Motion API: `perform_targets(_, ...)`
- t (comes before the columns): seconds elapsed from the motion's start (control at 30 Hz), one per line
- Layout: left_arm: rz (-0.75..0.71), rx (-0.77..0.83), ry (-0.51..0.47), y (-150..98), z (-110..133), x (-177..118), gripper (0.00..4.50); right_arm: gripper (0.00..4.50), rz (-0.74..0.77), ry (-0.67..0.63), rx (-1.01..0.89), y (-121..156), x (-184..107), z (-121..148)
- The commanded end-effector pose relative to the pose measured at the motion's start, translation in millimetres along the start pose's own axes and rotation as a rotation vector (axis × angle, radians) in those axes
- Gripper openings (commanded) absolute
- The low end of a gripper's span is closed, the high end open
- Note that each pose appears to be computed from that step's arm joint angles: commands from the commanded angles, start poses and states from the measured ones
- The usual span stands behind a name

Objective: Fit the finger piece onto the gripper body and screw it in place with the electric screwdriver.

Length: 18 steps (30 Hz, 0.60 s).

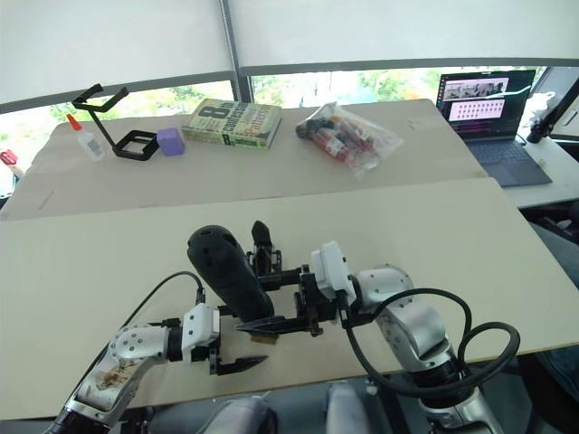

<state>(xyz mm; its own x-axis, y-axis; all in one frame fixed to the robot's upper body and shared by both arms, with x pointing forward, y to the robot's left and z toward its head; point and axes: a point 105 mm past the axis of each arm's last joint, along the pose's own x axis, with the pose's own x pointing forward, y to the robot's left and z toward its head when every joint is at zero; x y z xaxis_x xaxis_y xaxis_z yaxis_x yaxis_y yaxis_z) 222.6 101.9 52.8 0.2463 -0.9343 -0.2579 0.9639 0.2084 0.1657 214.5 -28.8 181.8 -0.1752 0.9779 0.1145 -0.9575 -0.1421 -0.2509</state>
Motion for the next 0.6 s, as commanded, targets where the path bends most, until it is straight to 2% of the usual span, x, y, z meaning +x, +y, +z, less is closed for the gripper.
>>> perform_targets(0.03, -0.024, -0.049, 0.019, -8.4, -8.9, 4.8, 4.50, 1.93, 0.006, -0.041, -0.064, -1.3, 0.0, 16.7)
perform_targets(0.6, -0.036, -0.048, 0.017, -8.6, -4.1, 5.9, 4.50, 1.93, 0.006, -0.045, -0.062, 0.6, -0.8, 17.7)
